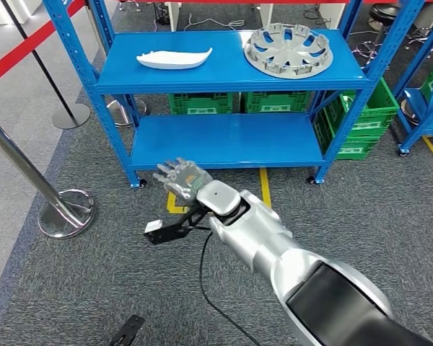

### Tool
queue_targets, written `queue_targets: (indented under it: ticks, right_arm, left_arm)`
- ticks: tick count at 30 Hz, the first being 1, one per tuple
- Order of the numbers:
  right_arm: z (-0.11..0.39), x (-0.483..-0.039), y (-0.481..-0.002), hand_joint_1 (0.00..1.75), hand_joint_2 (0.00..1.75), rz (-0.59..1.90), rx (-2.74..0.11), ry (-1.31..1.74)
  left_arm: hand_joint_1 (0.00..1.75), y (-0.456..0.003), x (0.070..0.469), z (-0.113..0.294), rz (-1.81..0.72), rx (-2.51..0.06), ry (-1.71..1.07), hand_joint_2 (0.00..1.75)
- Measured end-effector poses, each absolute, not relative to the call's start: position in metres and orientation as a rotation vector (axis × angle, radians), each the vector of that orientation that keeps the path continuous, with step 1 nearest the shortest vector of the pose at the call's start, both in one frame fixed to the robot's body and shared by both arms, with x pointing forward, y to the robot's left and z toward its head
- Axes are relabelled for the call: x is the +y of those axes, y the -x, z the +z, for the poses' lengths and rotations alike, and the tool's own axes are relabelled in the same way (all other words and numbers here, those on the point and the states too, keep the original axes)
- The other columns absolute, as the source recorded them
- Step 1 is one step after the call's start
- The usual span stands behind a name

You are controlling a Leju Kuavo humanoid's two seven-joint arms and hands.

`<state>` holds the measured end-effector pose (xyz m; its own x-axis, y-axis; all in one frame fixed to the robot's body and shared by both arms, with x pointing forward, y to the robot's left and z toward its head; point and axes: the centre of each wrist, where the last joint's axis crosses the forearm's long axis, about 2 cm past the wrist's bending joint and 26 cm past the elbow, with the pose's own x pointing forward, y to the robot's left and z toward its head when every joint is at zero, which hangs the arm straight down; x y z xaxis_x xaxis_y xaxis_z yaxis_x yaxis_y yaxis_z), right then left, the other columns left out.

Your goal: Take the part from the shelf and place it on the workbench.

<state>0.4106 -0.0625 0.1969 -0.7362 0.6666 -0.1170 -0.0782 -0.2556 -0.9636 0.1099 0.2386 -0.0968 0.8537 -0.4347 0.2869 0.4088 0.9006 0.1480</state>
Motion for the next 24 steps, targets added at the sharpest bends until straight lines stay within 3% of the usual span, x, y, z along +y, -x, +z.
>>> queue_targets:
  ticks: [9,24]
  right_arm:
    - [0.229,-0.126,-0.454,0.00,1.75,1.816,-1.391,1.003]
    - [0.193,-0.226,-0.464,0.00,1.75,1.556,-1.033,1.113]
  left_arm:
    - [0.00,-0.116,0.236,-0.095,-0.474,-0.301,-0.078,1.75]
    - [0.00,-0.113,0.240,-0.096,-0.466,-0.300,-0.085,1.75]
